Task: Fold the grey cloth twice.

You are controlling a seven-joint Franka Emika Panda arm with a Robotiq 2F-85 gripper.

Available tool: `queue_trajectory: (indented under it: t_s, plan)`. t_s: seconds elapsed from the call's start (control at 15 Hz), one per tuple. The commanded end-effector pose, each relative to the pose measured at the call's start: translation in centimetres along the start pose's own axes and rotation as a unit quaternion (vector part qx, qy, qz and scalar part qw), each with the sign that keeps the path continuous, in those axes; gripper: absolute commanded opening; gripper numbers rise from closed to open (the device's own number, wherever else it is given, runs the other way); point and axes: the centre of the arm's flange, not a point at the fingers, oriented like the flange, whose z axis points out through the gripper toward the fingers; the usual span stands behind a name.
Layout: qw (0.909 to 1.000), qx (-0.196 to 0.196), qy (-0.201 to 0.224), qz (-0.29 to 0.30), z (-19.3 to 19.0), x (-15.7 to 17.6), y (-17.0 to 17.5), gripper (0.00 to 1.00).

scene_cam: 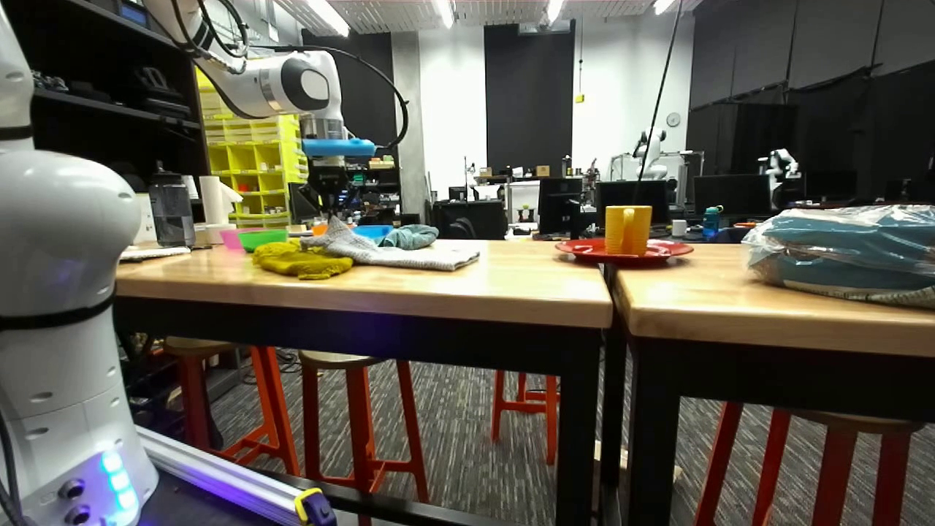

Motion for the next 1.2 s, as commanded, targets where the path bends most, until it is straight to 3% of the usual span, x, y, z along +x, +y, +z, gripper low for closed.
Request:
queue_trajectory:
  t_s: [0.0, 0.47, 1.13]
  plan:
    - [0.9998, -0.004, 0.015, 0.011, -1.0, -1.4, -0.3, 0.01]
    - [0.9991, -0.012, 0.021, 0.034, -2.5, -6.0, 2.3, 0.01]
    - [0.9957, -0.035, 0.028, 0.081, -4.9, -15.5, 7.3, 0.01]
